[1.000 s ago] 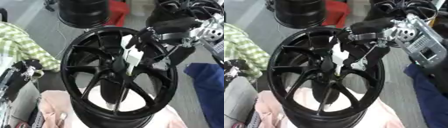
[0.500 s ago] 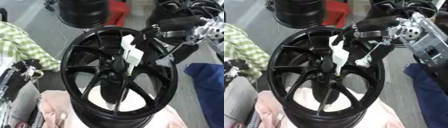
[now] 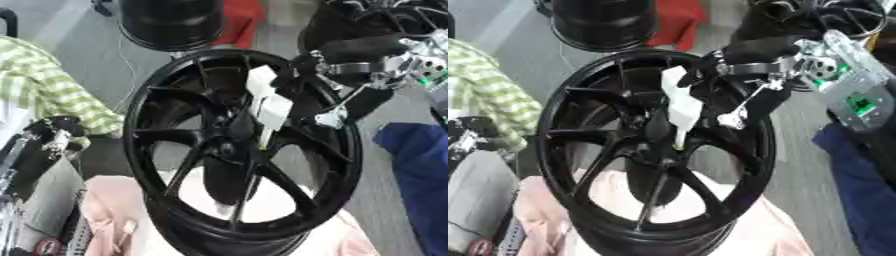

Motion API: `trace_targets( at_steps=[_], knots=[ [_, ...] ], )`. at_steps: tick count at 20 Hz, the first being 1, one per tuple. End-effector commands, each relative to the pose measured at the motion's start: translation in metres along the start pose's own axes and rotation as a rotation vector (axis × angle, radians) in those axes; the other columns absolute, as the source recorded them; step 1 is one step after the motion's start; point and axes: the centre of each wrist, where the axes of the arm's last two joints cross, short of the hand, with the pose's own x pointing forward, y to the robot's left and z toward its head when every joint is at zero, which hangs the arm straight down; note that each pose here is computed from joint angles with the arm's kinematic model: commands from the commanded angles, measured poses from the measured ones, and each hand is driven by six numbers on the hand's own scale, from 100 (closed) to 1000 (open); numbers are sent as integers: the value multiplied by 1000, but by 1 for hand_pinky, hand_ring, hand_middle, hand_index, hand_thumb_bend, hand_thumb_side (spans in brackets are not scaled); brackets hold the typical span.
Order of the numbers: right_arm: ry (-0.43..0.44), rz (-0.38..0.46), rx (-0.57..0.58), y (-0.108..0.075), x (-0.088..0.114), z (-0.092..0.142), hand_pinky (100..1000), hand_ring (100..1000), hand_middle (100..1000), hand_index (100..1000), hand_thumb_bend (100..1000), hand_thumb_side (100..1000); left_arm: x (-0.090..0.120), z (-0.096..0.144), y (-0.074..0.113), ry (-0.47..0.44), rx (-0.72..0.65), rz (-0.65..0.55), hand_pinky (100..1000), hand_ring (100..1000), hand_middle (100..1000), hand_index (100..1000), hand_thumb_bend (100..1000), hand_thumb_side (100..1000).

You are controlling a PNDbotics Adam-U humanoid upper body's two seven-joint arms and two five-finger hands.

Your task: Pull the pin out of the wheel hub.

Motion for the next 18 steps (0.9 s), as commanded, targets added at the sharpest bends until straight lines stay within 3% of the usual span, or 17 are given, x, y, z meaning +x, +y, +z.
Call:
trace_targets(
  at_steps=[1,18],
  knots=[
    [-30,84,59,-10,-3,5,756,691,851,935,100,328,12,-3,5,-41,-10,-29,651,729,625,733,131,531],
    [-41,97,80,-4,-4,-6,754,698,845,930,100,316,14,-5,5,-50,-13,-29,652,730,626,733,127,532]
  ],
)
